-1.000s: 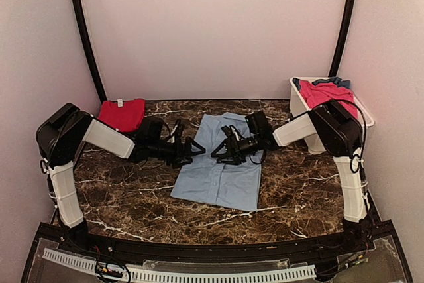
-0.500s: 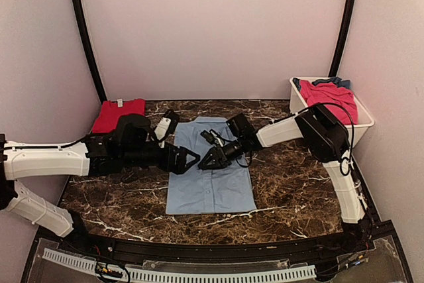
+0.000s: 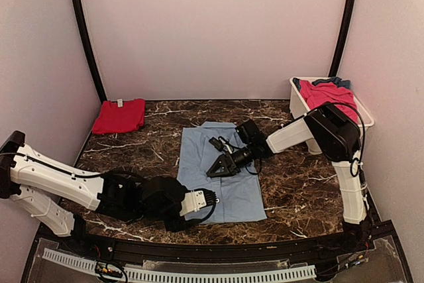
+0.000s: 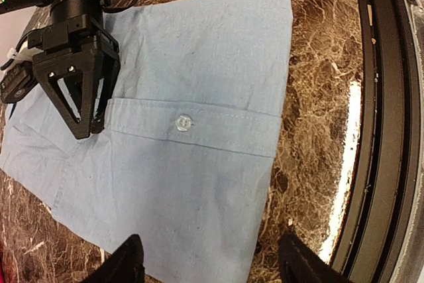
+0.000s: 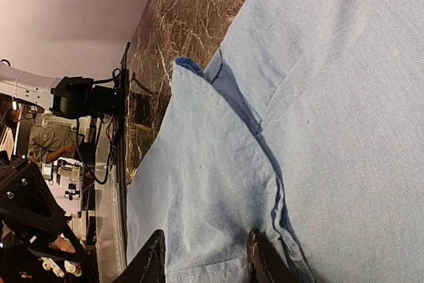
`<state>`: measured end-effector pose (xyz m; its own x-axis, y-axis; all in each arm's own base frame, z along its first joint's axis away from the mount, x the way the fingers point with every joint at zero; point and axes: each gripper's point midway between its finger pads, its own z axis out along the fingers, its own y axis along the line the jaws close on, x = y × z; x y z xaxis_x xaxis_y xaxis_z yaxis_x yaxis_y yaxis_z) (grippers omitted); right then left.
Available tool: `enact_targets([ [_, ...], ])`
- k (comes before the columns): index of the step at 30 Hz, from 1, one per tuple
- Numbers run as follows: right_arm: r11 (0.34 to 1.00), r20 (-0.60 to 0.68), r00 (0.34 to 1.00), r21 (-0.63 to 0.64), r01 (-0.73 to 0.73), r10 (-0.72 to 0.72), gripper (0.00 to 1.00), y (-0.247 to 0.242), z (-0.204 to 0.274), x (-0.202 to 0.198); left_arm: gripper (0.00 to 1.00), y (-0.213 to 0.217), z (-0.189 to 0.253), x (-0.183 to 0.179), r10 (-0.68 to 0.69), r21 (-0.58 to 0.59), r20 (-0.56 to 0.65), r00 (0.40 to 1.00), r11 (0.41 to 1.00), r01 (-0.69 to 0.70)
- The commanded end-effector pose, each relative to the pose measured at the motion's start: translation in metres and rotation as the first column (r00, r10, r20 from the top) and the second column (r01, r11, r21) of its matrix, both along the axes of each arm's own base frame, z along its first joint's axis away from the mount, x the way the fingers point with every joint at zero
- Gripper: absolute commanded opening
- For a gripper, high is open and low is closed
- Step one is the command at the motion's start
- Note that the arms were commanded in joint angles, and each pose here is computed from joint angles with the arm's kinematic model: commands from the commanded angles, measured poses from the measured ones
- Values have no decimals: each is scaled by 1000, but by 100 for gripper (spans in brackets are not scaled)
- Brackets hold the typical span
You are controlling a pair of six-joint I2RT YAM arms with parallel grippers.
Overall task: Fold and stack the mixed laundry pile
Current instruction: Pick up the 2/3-rectangle-folded shirt from the center of the board.
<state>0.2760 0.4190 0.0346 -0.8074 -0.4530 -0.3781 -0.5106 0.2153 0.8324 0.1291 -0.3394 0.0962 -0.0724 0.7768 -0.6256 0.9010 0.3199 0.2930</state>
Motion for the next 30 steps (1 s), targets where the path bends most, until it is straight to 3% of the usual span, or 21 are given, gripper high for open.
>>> enact_targets([
  [1,985,-110,990,-159,65,-83,38,-19,-44,-12,61,-20,-7,-13,-198,41,102,975,980,195],
  [4,985,-100,991,-157,74,-90,35,-18,-40,-9,52,-32,-19,-20,-259,74,110,959,965,252],
  [13,989,-36,995,-117,90,-94,29,-12,-7,-1,50,-51,-49,-20,-295,159,145,944,949,272],
  [23,976,-52,995,-206,78,-90,23,-19,-38,-6,43,-50,-66,1,-313,295,280,908,928,229],
  [30,972,-66,994,-227,67,-84,22,-22,-54,-12,17,-57,-56,-11,-348,305,335,876,919,249],
])
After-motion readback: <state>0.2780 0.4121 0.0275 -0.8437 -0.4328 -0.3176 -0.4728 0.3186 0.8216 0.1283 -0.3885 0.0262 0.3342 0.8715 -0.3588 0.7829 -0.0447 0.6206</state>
